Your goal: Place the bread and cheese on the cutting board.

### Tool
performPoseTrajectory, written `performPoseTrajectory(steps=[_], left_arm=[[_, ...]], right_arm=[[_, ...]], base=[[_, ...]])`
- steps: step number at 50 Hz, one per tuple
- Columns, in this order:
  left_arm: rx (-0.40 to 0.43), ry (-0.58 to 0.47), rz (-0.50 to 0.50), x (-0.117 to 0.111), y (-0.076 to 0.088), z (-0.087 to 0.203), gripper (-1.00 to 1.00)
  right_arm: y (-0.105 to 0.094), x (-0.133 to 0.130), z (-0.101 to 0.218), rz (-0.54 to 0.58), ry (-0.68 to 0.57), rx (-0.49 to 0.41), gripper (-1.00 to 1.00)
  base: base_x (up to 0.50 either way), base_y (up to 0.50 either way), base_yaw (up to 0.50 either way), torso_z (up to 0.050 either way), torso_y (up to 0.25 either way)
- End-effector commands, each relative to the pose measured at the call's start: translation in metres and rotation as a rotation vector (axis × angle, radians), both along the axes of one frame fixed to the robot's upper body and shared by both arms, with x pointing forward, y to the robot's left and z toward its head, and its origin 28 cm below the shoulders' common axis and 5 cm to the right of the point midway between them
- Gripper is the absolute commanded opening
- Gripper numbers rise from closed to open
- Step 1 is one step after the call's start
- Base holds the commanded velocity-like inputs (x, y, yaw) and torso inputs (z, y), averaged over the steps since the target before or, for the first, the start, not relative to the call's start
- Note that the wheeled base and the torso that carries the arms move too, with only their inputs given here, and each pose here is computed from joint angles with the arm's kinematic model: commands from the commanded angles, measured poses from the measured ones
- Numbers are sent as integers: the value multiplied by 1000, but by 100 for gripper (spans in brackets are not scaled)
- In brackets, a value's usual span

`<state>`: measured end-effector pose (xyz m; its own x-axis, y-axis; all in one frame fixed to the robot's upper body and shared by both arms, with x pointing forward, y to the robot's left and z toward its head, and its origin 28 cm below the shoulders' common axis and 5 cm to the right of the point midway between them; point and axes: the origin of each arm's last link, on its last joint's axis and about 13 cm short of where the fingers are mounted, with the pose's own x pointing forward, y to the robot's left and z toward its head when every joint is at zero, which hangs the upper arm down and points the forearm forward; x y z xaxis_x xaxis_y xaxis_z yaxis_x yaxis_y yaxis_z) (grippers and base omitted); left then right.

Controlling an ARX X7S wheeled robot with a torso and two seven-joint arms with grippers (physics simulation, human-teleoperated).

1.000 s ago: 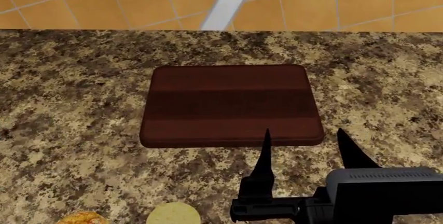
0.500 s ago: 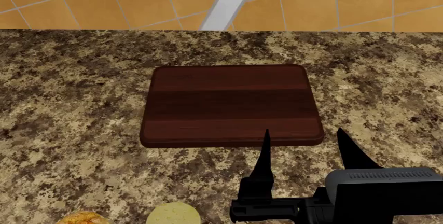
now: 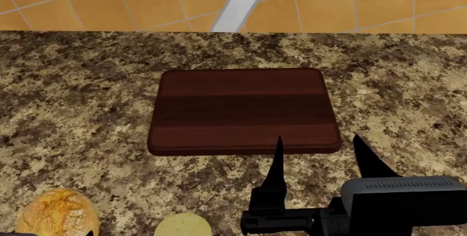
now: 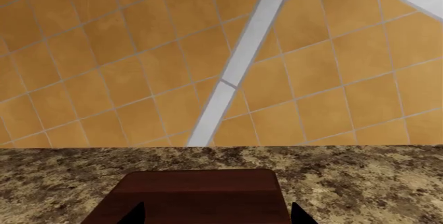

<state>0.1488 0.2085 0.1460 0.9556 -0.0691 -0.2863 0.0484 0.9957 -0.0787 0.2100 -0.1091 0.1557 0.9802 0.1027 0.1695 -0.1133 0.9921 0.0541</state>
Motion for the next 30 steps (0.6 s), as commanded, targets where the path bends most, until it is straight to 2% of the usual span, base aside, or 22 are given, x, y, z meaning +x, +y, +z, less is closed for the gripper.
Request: performPoseTrajectory(steps=[1, 10, 18, 23, 30], left_arm=[[-45, -84, 41, 26, 5, 37, -100], [-53, -89, 21, 74, 3, 69, -100], [-44, -19, -16, 125, -10, 90, -100], [-94, 1, -49, 158, -22, 97, -100], [-92, 2, -69, 189, -34, 102, -100]], right_arm=[[0, 0, 0, 0, -1, 5, 100], [-2, -1, 2, -3, -7, 12, 100], [-4, -1, 2, -5, -8, 21, 100], [-4, -1, 2, 2, -11, 26, 100], [-8, -2, 7, -2, -30, 39, 100]], base=[[0, 0, 0, 0, 0], [0, 0, 0, 0, 0], [0, 0, 0, 0, 0], [0, 0, 0, 0, 0], [0, 0, 0, 0, 0]])
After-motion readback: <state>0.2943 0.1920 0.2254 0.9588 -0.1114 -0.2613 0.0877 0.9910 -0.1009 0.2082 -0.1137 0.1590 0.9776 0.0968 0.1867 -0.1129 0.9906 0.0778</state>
